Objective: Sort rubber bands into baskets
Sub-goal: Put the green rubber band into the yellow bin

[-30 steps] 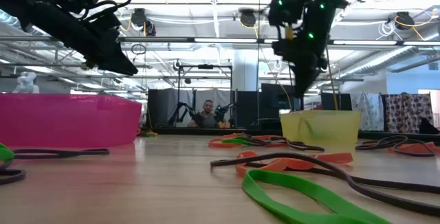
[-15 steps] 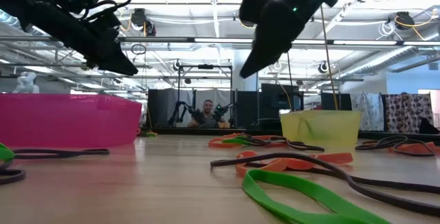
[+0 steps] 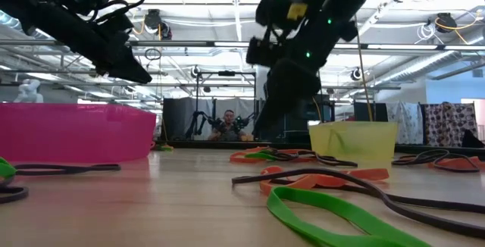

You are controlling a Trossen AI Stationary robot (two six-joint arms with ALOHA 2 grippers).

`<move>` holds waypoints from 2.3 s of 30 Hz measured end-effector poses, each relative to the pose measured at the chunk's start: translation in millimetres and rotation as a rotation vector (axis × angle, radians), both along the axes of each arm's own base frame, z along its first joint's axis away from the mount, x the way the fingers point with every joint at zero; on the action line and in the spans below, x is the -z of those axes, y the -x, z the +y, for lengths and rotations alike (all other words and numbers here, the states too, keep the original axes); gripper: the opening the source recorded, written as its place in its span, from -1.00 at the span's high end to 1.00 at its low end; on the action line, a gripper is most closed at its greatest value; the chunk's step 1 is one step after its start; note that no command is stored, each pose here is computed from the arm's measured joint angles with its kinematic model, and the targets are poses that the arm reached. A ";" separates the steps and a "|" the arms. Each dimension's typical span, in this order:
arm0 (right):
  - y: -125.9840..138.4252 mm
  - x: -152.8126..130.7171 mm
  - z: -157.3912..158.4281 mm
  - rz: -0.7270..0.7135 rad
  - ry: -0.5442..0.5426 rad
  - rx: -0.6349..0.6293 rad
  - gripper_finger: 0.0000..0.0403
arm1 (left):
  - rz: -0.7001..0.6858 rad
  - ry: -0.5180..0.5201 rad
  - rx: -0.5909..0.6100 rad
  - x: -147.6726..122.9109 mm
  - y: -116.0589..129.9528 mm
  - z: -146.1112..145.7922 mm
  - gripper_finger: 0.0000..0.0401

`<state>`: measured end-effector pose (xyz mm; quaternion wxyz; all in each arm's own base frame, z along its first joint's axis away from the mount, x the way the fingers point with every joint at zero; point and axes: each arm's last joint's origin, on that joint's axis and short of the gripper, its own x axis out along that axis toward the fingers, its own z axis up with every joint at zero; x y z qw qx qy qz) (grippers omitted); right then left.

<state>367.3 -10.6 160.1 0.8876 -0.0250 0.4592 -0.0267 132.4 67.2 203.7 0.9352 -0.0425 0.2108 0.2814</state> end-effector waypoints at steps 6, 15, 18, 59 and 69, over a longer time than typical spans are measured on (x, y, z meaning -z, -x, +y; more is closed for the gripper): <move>-1.8 14.5 -5.5 0.042 -0.006 0.013 0.67 | -0.001 0.001 0.002 0.0 0.0 -0.1 0.26; 0.0 23.3 -5.6 0.094 -0.009 0.013 0.67 | 0.000 0.000 0.002 0.0 -0.1 0.0 0.26; 0.9 23.8 -5.6 0.104 -0.011 0.016 0.67 | 0.000 0.000 0.002 0.0 -0.1 0.0 0.26; 0.9 27.2 -6.7 0.117 0.006 0.049 0.67 | 0.000 0.000 0.002 0.0 0.0 0.0 0.26; 0.1 25.7 -8.3 0.117 0.056 0.046 0.97 | 0.002 0.002 0.002 0.2 0.0 -0.1 0.26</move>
